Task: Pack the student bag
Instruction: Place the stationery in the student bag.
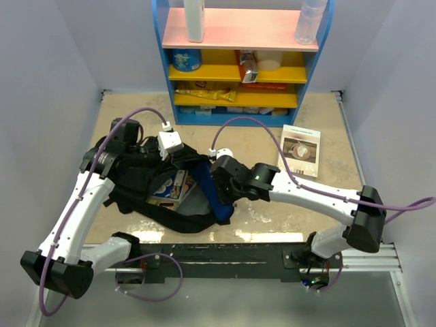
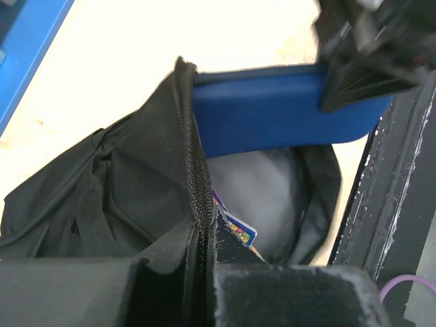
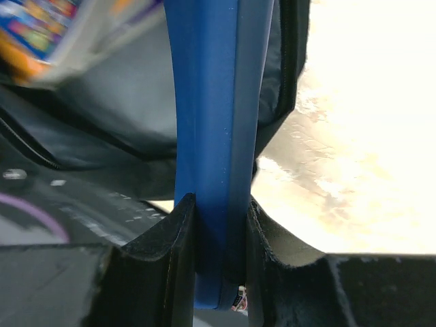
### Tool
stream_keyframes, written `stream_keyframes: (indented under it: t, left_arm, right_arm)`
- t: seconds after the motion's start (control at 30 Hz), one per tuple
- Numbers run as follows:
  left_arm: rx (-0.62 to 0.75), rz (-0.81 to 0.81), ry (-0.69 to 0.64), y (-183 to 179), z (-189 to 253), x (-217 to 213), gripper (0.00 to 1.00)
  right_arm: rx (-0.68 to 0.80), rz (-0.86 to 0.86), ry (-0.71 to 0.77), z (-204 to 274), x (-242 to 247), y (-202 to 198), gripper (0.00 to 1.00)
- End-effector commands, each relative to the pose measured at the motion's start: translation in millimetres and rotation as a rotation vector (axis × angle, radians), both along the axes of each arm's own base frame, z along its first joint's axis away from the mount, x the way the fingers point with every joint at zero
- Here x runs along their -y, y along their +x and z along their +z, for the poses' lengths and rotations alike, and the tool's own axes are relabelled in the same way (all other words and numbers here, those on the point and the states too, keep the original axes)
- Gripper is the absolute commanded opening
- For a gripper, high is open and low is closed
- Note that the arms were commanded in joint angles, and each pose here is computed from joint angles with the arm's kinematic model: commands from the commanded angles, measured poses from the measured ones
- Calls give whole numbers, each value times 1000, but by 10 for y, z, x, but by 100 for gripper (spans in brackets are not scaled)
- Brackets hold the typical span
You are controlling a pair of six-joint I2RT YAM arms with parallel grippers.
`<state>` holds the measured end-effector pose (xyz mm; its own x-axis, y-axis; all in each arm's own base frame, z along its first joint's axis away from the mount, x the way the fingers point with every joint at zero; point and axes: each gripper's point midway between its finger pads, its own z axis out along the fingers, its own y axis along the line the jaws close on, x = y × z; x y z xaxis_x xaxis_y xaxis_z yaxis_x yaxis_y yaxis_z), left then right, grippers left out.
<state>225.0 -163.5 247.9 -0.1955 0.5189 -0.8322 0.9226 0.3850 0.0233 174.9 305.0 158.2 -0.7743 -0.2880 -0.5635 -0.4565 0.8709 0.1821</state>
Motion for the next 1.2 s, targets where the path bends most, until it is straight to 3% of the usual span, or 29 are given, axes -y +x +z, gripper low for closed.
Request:
stream_keyframes:
  t: [0.0, 0.2, 0.5, 0.67, 0.9, 1.17]
  left_arm:
    - [74, -48, -75, -52, 235, 114, 0]
    - [28, -106, -124, -203, 316, 207, 0]
    - [-24, -171, -158, -429, 338, 254, 0]
    - [-47, -204, -152, -490, 286, 256, 0]
    - [-81, -232, -158, -522, 254, 283, 0]
    - [-104, -257, -148, -582, 219, 269, 0]
  right_arm:
    - [100, -4, -121, -145, 181, 105, 0]
    - [279, -104, -268, -64, 336, 277, 0]
    - [466, 3, -474, -213, -47, 333, 0]
    - [589, -27, -644, -220, 23, 492, 0]
    - [730, -67, -623, 156, -17, 648, 0]
    - [811, 213, -581, 127, -536, 742, 6]
